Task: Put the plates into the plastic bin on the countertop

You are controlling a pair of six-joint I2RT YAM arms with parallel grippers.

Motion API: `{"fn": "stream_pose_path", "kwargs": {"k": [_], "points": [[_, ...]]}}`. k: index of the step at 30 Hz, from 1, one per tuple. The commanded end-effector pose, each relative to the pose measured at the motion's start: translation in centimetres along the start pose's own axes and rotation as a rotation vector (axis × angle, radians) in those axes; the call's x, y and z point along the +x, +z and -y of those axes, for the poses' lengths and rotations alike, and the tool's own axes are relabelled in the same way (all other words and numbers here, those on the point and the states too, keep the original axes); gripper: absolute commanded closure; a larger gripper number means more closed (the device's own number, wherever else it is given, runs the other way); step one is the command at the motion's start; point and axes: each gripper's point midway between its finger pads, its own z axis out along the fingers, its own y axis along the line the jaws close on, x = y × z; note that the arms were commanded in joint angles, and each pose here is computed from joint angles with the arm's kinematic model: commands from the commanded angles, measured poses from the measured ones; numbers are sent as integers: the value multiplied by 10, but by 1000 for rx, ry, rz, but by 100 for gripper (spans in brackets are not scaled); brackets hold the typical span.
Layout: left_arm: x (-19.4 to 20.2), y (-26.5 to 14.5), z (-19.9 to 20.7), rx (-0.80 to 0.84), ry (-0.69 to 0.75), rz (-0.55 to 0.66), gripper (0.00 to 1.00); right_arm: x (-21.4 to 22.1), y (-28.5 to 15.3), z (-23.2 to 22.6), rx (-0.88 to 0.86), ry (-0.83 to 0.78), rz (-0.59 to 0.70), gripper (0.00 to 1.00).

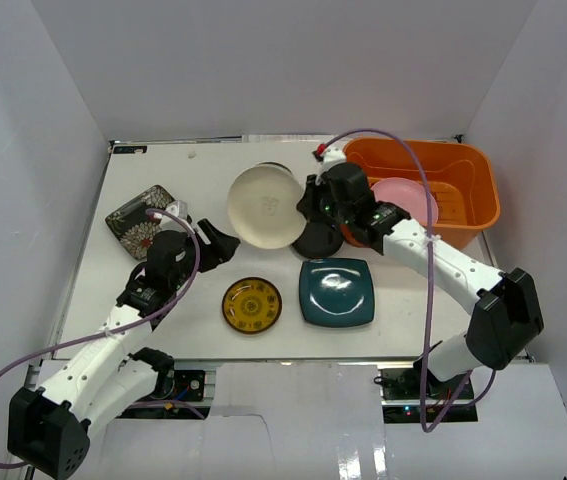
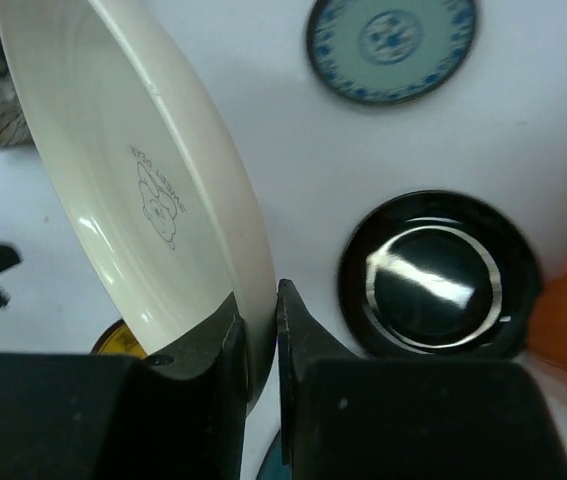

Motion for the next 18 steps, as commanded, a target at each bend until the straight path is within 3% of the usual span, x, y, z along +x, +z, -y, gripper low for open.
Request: {"fn": "stream_pose_path", "kwargs": {"k": [1, 5, 8, 15, 18], "points": [[5, 1, 19, 81, -17, -49, 23, -94, -38, 63, 178, 91, 261, 92], [25, 9, 14, 75, -34, -121, 23, -131, -95, 190, 445, 232, 394, 92], [35, 9, 8, 69, -20, -148, 24, -119, -121, 259, 594, 317, 404, 92], [26, 3, -5, 2, -25, -87, 25, -53, -117, 345, 728, 465, 277, 92], [23, 9, 2, 14, -30, -98, 25, -38, -111, 358, 721, 502, 240, 84]]}}
